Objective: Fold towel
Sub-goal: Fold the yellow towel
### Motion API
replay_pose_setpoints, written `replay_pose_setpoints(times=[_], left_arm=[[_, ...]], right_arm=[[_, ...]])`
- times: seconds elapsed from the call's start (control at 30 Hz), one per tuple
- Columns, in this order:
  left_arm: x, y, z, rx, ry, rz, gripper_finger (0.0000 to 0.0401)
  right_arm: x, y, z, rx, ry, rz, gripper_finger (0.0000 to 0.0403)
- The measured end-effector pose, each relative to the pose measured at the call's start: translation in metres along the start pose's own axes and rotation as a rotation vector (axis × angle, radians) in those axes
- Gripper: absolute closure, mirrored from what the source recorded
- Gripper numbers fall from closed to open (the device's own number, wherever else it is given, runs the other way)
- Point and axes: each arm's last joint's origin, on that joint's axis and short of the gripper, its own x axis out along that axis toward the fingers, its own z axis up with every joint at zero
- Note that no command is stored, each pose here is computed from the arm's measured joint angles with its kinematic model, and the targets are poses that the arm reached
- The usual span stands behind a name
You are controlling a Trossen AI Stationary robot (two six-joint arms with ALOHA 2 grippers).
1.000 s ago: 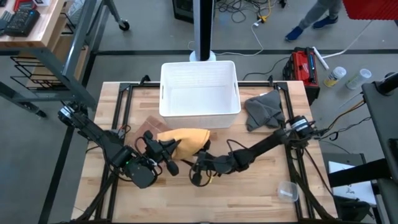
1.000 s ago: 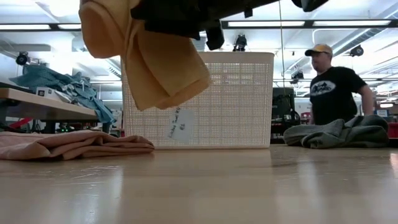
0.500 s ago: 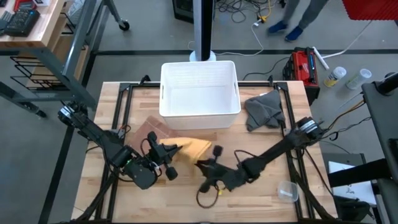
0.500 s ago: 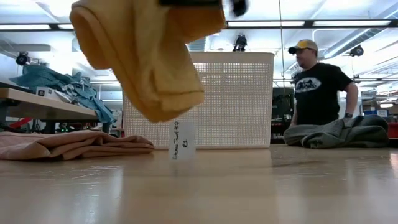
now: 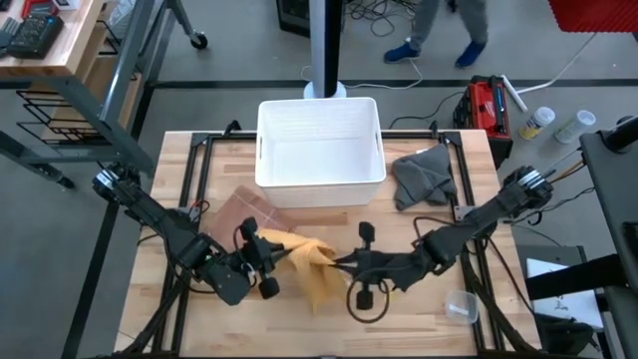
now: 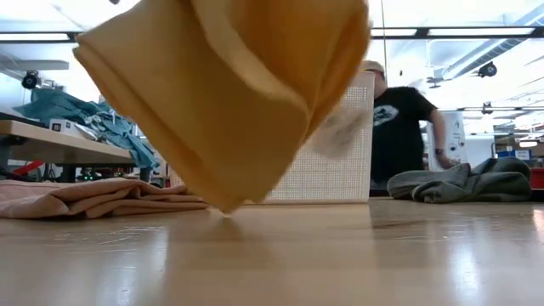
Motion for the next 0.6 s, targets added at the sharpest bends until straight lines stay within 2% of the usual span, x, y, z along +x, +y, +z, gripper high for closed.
replay_pose_setpoints(times=[0.1, 0.2, 0.37, 0.43, 0.53, 0.6], left_arm=[[0.0, -0.001, -0.002, 0.009, 0.044, -0.05, 0.0343], [-0.001, -0.002, -0.006, 0.029, 0.141, -0.147, 0.0328], [-0.003, -0.007, -0.015, -0.017, 0.277, -0.291, 0.0311], [-0.004, -0.008, -0.016, -0.033, 0.295, -0.309, 0.0307], [-0.005, -0.008, -0.017, -0.035, 0.294, -0.308, 0.0305], [-0.005, -0.008, -0.017, -0.035, 0.289, -0.302, 0.0307]], right_arm=[[-0.015, -0.015, 0.009, -0.016, -0.006, -0.11, 0.0403], [-0.036, -0.031, 0.026, -0.037, -0.068, -0.245, 0.0403], [-0.075, -0.057, 0.05, -0.032, -0.157, -0.368, 0.0403], [-0.084, -0.063, 0.053, 0.025, -0.184, -0.33, 0.0403], [-0.081, -0.059, 0.045, 0.026, -0.131, -0.167, 0.0403], [-0.078, -0.057, 0.034, -0.021, -0.042, -0.212, 0.0403]])
